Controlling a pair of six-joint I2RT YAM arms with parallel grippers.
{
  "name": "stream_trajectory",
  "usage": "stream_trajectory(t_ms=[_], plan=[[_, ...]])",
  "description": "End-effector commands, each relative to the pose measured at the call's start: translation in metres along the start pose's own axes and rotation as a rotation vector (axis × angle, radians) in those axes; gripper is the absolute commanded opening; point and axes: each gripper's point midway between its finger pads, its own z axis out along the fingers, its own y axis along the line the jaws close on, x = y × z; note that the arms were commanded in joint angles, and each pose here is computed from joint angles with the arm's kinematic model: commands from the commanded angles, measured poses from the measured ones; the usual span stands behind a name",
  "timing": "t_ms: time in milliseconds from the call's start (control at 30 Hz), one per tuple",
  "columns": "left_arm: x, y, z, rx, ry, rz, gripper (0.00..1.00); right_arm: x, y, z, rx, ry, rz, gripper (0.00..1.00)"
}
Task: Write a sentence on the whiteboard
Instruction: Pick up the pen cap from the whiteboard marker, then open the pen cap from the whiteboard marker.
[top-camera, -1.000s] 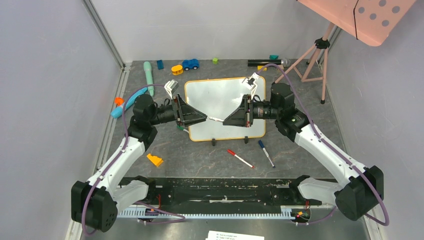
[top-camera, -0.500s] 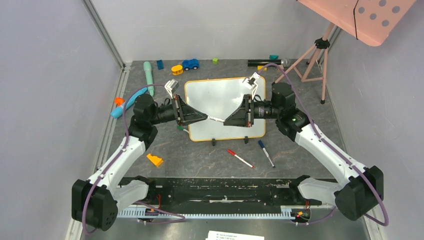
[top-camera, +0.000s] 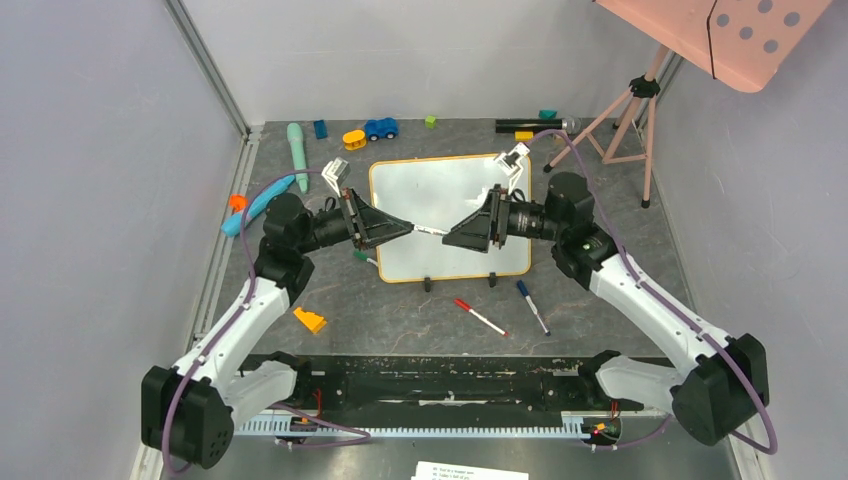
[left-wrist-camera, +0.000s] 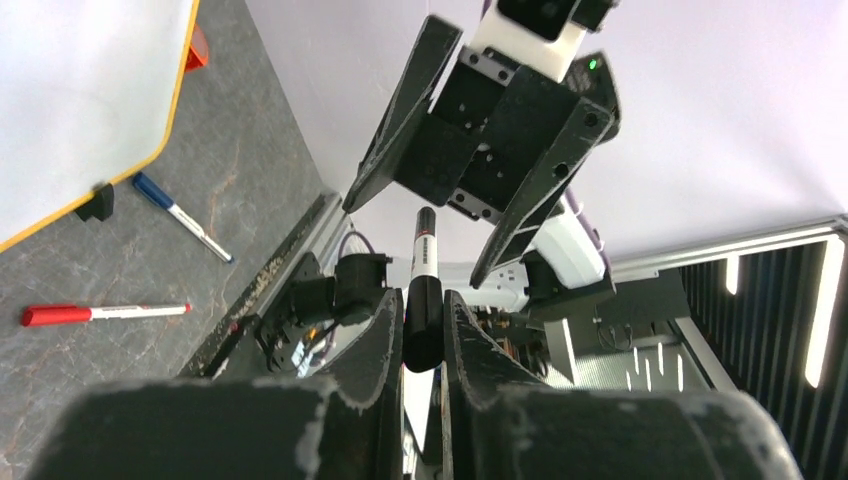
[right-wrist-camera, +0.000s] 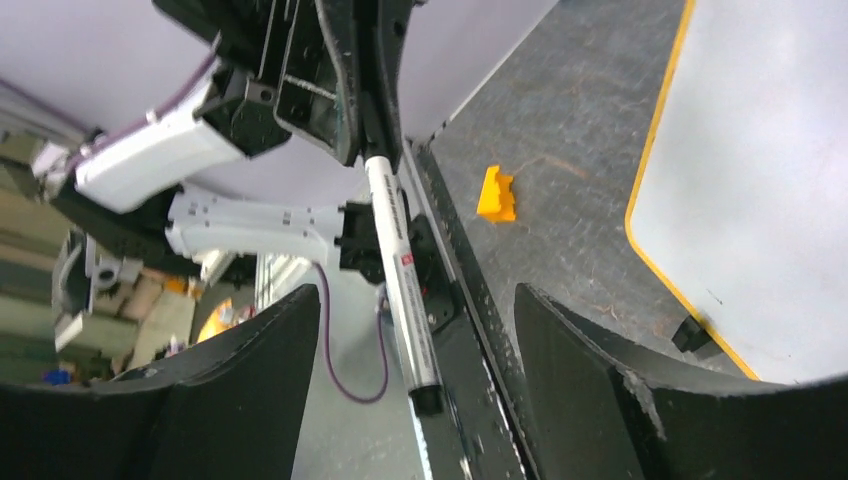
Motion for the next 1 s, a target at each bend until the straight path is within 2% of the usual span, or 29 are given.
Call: stream_trajectory(t_ms=[0,100,167,300,633,733,967], plan=[[-0.017,-0.022,-0.003,0.066,-0.151,0.012,0.02,-0.044,0.019,-0.012,-0.042,-0.33,0.098,0.76],[-0.02,-0.027,0.0,0.088,-0.178,-0.006,0.02,-0.054,0.02,-0.015,-0.069,-0.419,0.159,0.74],[-0.02,-0.028,0.004,0.09,-0.171,-0.01,0.02,-0.056,0.02,-0.01,-0.071,-0.392,0.161,0.62],[-0.018,-0.026,0.013,0.087,-0.142,-0.019,0.02,-0.059,0.022,-0.004,-0.093,-0.376,0.174,0.61],[-0.014,-0.023,0.026,0.084,-0.094,-0.026,0.02,-0.044,0.028,0.012,-0.171,-0.268,0.244,0.45],[-0.013,-0.024,0.028,0.088,-0.076,-0.023,0.02,-0.041,0.028,0.013,-0.174,-0.253,0.249,0.43],[-0.006,-0.021,0.031,0.074,-0.003,-0.022,0.02,-0.031,0.028,0.016,-0.198,-0.19,0.261,0.44]])
